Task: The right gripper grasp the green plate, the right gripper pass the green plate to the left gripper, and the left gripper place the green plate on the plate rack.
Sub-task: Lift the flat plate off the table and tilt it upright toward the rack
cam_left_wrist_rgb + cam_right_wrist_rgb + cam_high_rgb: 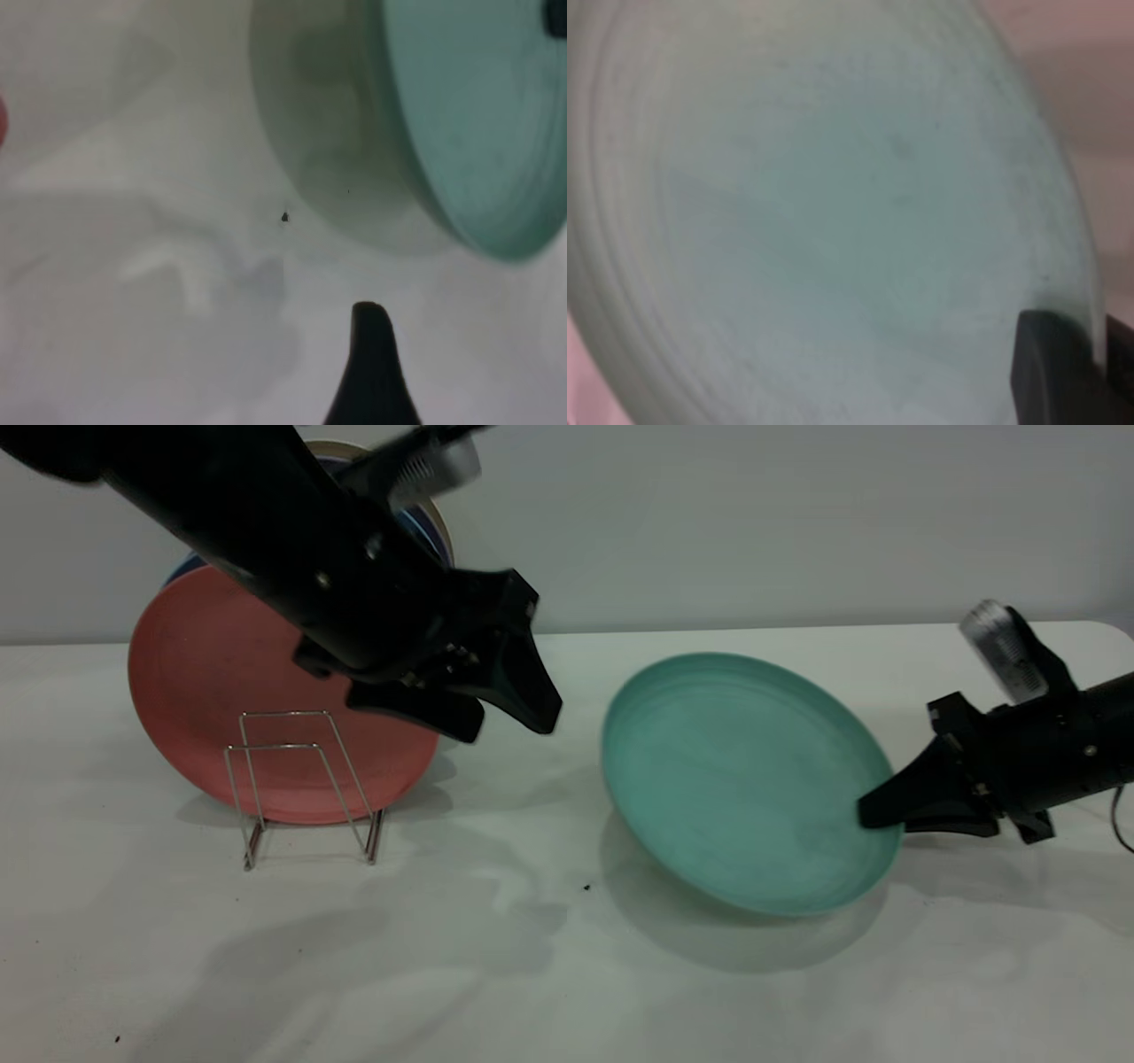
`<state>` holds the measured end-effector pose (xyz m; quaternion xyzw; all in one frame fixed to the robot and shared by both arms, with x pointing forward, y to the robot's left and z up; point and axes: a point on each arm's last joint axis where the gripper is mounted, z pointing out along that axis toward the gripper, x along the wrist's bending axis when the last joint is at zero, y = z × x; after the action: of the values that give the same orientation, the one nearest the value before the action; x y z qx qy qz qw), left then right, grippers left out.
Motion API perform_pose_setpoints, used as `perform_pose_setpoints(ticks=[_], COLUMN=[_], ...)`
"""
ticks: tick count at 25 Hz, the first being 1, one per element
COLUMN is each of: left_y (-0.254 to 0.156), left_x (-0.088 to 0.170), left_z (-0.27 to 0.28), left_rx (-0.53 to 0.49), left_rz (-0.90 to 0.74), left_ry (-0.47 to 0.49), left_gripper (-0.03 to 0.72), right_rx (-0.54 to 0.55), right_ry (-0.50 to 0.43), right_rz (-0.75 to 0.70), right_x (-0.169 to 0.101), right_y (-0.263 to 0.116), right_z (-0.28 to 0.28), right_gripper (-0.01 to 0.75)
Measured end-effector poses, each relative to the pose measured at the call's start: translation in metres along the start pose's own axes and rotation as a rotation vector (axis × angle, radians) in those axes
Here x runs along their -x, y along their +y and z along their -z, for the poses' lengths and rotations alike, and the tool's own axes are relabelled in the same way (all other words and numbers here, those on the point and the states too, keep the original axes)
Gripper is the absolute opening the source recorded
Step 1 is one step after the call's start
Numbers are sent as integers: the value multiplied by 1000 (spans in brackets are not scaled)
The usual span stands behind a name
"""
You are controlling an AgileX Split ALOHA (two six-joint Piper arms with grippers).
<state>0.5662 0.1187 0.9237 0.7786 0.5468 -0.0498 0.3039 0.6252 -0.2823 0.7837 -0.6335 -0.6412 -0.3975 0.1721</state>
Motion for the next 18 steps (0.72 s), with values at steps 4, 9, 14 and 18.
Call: perform_pose_setpoints(ticks=[4, 9, 14, 18], left_y=[8, 9, 7, 9], left_x=[-3, -5, -8, -7], left_z=[-15, -31, -38, -39], left_rx=[29, 35, 33, 57], left_rz=[45, 45, 71, 122], left_ry=[-27, -46, -48, -63], left_gripper=[586, 586, 558, 373], right_rx=[-28, -28, -4, -30], right_ry=[41, 78, 96, 105], right_rz=[53, 130, 166, 192], right_x=[-15, -35, -47, -54], right_y=[-1, 4, 11, 8], right_z=[-9, -8, 1, -4], right_gripper=[13, 13, 13, 13])
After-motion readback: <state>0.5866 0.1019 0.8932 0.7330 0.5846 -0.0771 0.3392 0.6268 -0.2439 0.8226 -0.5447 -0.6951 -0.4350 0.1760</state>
